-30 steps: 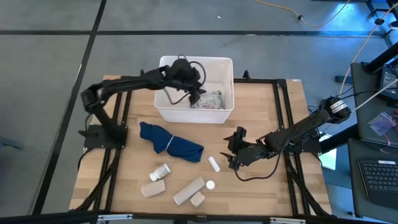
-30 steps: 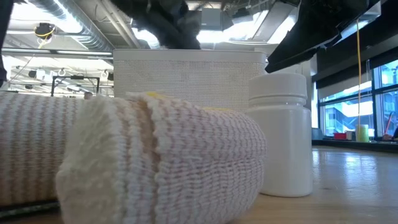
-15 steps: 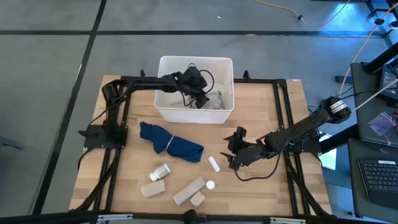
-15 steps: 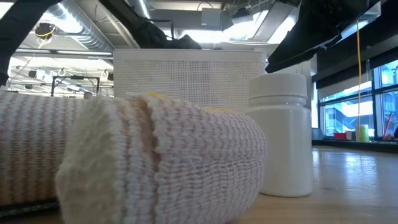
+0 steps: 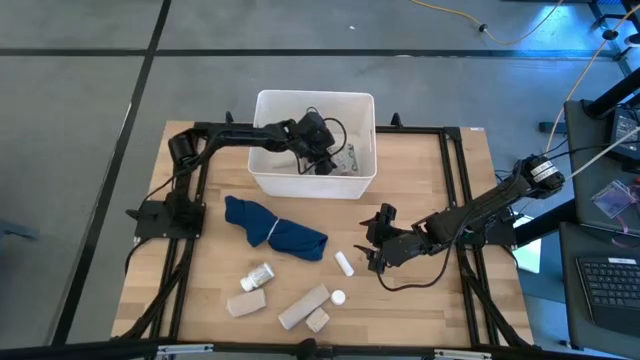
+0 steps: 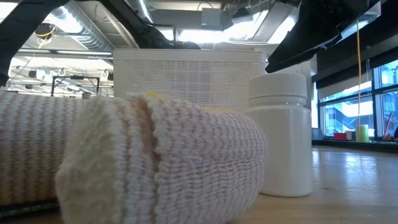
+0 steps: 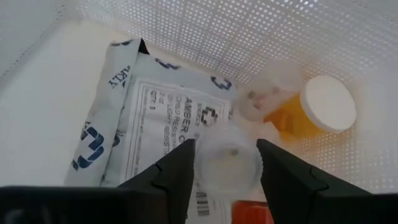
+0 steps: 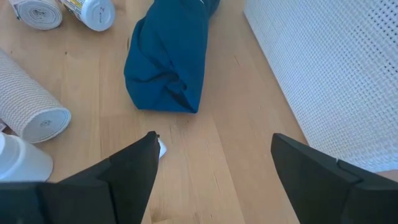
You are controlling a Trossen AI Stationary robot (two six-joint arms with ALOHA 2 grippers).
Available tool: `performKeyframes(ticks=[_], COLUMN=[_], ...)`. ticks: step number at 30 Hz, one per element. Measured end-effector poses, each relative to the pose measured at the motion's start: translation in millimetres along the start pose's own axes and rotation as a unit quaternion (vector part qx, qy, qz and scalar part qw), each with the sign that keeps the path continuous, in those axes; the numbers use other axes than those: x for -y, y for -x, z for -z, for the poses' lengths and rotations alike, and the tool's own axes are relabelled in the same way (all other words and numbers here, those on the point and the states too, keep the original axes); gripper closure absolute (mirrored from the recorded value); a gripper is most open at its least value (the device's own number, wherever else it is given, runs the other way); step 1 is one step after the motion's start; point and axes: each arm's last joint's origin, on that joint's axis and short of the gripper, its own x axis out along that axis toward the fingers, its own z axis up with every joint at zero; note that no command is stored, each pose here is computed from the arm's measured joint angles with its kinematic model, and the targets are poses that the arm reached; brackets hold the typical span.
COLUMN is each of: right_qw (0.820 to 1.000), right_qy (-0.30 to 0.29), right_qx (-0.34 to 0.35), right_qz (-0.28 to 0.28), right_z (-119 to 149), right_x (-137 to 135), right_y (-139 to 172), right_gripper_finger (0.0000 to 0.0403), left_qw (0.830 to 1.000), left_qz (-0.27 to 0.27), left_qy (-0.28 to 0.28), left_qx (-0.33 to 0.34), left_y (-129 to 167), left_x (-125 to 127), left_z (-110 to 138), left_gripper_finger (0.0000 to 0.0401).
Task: Pick & place medical supplies in basket/bin
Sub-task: Put the transparent pill bottle into the white bin, then put the white bandage into the white bin
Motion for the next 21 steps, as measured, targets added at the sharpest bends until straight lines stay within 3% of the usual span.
performKeyframes(ticks=[10,15,21], right_qw=[1.0,0.999,0.998], right_qy=[-0.027,-0.039,-0.056], right_qx=[0.008,0.009,-0.002], right_qz=[-0.004,-0.008,-0.004], right_z=[-1.7,-1.2,7.4], right_x=[-0.8,-3.0,-13.1], right_y=[0.0,-2.9,-22.2], right_gripper_finger=[0.0095,0.0095,0.0095], left_qw=[0.999,0.992,0.974], left_qz=[-0.001,0.007,0.007], left_qy=[-0.024,-0.079,-0.155], left_qx=[0.049,0.101,0.165], left_y=[35.5,83.6,154.3], left_x=[12.6,34.9,80.7], left_z=[-20.3,-38.8,-49.3], left_gripper_finger=[0.0225,0.0231,0.0247])
